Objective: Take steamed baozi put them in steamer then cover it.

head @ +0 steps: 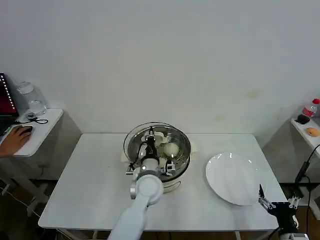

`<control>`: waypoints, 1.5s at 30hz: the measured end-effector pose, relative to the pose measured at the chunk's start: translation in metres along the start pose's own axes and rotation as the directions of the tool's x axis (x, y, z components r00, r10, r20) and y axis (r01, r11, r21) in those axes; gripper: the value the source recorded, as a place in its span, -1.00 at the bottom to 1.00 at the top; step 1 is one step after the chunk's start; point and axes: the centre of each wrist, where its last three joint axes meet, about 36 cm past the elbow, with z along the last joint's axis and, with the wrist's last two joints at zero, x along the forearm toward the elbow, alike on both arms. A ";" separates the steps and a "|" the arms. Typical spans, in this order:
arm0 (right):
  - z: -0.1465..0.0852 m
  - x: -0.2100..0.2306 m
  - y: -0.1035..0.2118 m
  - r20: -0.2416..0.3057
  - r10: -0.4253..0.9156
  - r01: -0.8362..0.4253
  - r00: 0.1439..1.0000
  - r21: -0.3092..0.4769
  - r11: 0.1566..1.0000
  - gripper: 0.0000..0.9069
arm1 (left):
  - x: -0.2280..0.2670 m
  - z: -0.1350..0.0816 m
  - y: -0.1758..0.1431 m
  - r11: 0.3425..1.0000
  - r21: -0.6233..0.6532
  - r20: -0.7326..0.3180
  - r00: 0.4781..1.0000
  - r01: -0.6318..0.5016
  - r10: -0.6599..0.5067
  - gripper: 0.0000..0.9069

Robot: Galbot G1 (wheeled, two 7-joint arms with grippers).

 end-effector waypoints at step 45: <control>0.002 -0.001 0.010 -0.007 -0.020 0.020 1.000 -0.001 1.000 1.00 | 0.005 -0.019 -0.009 0.999 0.016 0.018 0.999 -0.042 0.042 -1.00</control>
